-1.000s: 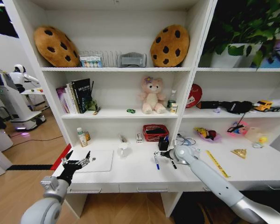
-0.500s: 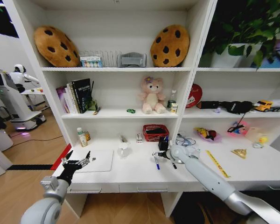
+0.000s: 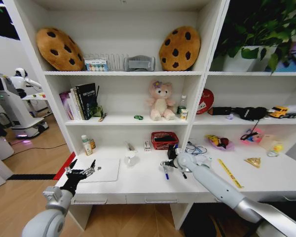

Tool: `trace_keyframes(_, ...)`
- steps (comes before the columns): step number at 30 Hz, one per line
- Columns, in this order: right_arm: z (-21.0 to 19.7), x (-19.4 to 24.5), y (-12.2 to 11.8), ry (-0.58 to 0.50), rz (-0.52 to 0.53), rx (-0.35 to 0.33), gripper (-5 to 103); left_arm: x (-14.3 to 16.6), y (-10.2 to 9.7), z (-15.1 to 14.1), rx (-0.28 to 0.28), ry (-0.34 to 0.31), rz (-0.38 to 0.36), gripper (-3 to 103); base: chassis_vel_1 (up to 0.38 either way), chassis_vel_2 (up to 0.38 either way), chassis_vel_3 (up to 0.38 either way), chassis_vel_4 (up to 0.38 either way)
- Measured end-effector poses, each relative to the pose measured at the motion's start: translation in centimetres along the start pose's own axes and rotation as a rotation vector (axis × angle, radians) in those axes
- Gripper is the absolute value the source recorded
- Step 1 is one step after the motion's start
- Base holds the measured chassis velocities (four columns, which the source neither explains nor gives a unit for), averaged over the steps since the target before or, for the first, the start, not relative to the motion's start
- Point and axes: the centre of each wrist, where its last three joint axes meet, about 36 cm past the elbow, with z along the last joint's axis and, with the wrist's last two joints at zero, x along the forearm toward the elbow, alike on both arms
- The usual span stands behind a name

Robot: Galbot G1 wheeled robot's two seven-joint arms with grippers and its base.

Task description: Organize the objects on the table.

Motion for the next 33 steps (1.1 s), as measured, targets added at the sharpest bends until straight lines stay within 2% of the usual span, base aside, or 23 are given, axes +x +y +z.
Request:
trace_keyframes(1,0.0,-0.1,0.0,0.001,0.003,0.001,70,0.0,0.0,0.0,0.0,0.0,0.0,100,0.0,0.0,0.0,0.0)
trace_keyframes(3,0.0,-0.1,-0.1,0.001,0.005,0.001,70,0.0,0.0,0.0,0.0,0.0,0.0,100,0.0,0.0,0.0,0.0)
trace_keyframes(4,-0.1,-0.1,-0.1,0.001,0.008,0.003,63,0.0,0.0,0.0,0.0,0.0,0.0,100,0.0,0.0,0.0,0.0)
trace_keyframes(6,-0.1,-0.1,-0.1,0.002,0.011,0.005,62,0.0,0.0,0.0,0.0,0.0,0.0,100,0.0,0.0,0.0,0.0)
trace_keyframes(18,-0.7,-0.4,0.2,0.001,0.019,0.016,57,0.0,0.0,0.0,0.0,0.0,0.0,100,0.0,0.0,0.0,0.0)
trace_keyframes(26,-1.6,-0.2,1.0,-0.003,0.026,0.062,54,0.0,0.0,0.0,0.0,0.0,0.0,100,0.0,0.0,0.0,0.0)
trace_keyframes(33,-2.2,-0.4,2.0,0.003,0.032,0.081,57,0.0,0.0,0.0,0.0,0.0,0.0,100,0.0,0.0,0.0,0.0)
